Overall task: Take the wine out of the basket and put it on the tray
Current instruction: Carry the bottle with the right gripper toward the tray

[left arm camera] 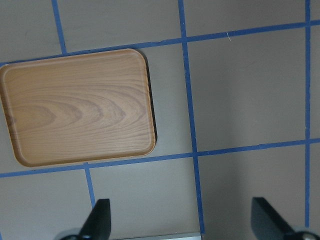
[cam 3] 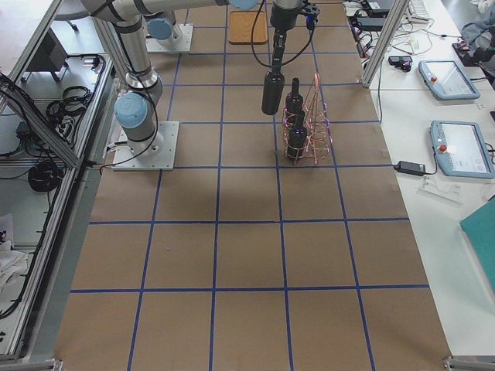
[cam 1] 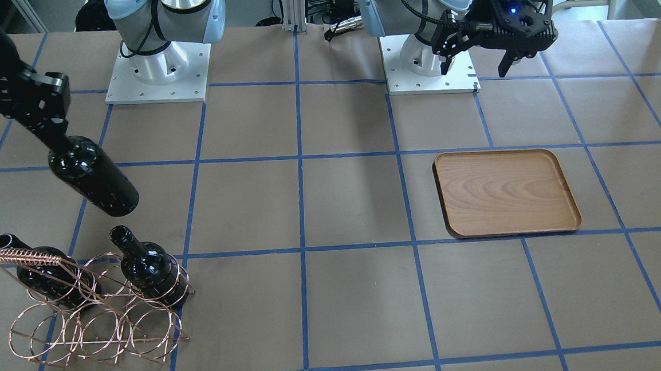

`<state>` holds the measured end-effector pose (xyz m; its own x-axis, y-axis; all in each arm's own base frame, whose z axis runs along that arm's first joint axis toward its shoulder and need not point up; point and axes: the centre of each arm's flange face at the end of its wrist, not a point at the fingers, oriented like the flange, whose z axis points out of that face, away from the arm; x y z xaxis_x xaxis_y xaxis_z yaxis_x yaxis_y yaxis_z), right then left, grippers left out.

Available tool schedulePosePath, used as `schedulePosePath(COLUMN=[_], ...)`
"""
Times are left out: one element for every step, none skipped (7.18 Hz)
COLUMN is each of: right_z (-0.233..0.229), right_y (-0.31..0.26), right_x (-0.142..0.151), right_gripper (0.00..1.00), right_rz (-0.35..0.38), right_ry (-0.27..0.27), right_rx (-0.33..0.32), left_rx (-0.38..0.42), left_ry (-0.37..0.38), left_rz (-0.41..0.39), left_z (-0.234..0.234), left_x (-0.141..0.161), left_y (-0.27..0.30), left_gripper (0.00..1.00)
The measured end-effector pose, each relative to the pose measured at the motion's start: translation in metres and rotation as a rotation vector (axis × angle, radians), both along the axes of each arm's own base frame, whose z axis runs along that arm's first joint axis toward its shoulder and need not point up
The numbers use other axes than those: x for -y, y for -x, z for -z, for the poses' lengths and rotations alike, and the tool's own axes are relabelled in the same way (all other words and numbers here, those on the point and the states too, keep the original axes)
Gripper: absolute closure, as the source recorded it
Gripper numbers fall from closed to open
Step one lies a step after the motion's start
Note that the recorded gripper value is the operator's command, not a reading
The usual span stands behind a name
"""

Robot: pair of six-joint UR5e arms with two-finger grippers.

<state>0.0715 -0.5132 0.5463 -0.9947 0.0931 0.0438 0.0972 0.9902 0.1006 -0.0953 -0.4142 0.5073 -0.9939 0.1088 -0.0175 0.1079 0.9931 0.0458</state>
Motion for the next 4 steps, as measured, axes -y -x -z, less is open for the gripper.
schedulePosePath(right_z=[0.013,0.024,0.034,0.044], right_y=[-0.023,-0.051,-0.088,-0.128], right_x=[-0.02,-0.035,-0.044,-0.047], right_gripper=[0.72,0.72,0.72,0.72], right_rz=[0.022,0.052,0.085,0.12], right_ry=[-0.022,-0.026,-0.019,0.0], right_rx=[-0.003,-0.009,-0.002,0.017], left_rx=[-0.001,-0.003,-0.003,-0.004], left_ry=[0.002,0.005,0.009,0.012], left_rz=[0.001,0.001,-0.005,-0.018], left_z=[0.0,-0.001,-0.001,-0.002], left_x=[0.0,0.001,0.002,0.004], left_y=[0.0,-0.001,-0.005,-0.012], left_gripper=[0.0,0.0,0.0,0.0])
